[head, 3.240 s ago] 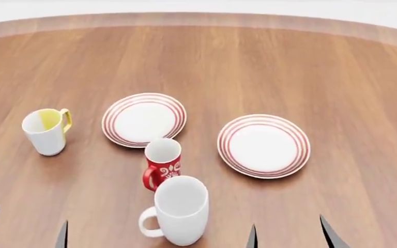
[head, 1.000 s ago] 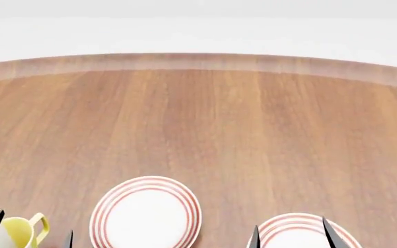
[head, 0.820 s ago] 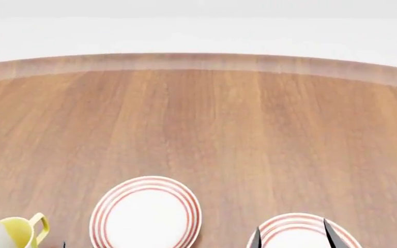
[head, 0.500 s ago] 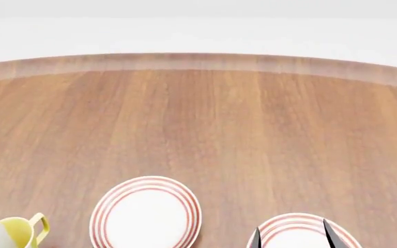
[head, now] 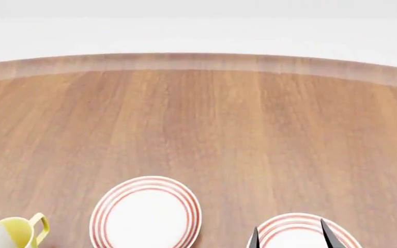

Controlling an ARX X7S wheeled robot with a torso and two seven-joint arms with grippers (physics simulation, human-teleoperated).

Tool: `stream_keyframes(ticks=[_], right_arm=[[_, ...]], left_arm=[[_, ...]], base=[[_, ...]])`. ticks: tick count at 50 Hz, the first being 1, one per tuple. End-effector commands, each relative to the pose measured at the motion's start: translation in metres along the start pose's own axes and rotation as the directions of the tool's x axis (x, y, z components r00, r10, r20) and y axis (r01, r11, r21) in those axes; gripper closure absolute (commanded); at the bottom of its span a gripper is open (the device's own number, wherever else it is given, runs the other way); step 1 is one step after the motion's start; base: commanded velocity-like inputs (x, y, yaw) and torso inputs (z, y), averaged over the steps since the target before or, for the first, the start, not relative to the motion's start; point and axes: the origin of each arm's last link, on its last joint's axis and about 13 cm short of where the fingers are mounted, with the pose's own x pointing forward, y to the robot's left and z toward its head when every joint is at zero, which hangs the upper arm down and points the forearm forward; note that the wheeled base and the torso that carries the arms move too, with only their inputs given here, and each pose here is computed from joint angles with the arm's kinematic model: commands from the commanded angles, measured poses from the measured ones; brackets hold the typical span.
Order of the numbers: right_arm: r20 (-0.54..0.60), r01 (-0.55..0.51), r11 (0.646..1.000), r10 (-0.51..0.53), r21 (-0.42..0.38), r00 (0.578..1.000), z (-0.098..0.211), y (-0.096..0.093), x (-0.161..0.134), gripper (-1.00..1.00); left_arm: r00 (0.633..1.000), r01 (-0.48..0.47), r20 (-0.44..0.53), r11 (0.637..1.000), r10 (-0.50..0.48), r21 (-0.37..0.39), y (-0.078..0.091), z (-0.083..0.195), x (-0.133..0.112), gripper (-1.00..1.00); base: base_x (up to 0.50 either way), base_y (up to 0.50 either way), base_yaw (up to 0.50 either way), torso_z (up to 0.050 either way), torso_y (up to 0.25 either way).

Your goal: Put the white mug on the left plate.

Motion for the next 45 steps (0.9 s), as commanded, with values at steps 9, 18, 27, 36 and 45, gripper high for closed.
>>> stream_keyframes(ticks=[9,18,27,36,45], right_arm=[[0.002,0.002,1.0,-0.002,0.007,1.0,0.002,0.0,0.002,-1.0],[0.007,0.003,1.0,-0.003,0.0,1.0,0.004,0.0,0.002,-1.0],[0.006,0.006,1.0,-0.006,-0.002,1.0,0.004,0.001,0.001,-1.0],[0.006,-0.002,1.0,0.002,-0.004,1.0,0.003,0.004,0.002,-1.0],[0.007,-0.001,1.0,0.001,-0.006,1.0,0.004,0.003,0.003,-1.0]], left_arm=[[0.994,0.101,-0.04,0.995,-0.102,-0.025,-0.003,-0.016,-0.027,-1.0],[0.981,0.189,-0.035,0.981,-0.19,-0.037,-0.016,-0.027,-0.03,-1.0],[0.963,0.264,-0.04,0.964,-0.266,-0.044,-0.029,-0.036,-0.028,-1.0],[0.943,0.329,-0.028,0.942,-0.331,-0.064,-0.041,-0.046,-0.02,-1.0],[0.925,0.373,-0.037,0.922,-0.378,-0.101,-0.05,-0.061,-0.008,-1.0]], base=[[0.0,0.0,0.0,0.0,0.0],[0.0,0.0,0.0,0.0,0.0],[0.0,0.0,0.0,0.0,0.0],[0.0,0.0,0.0,0.0,0.0],[0.0,0.0,0.0,0.0,0.0]])
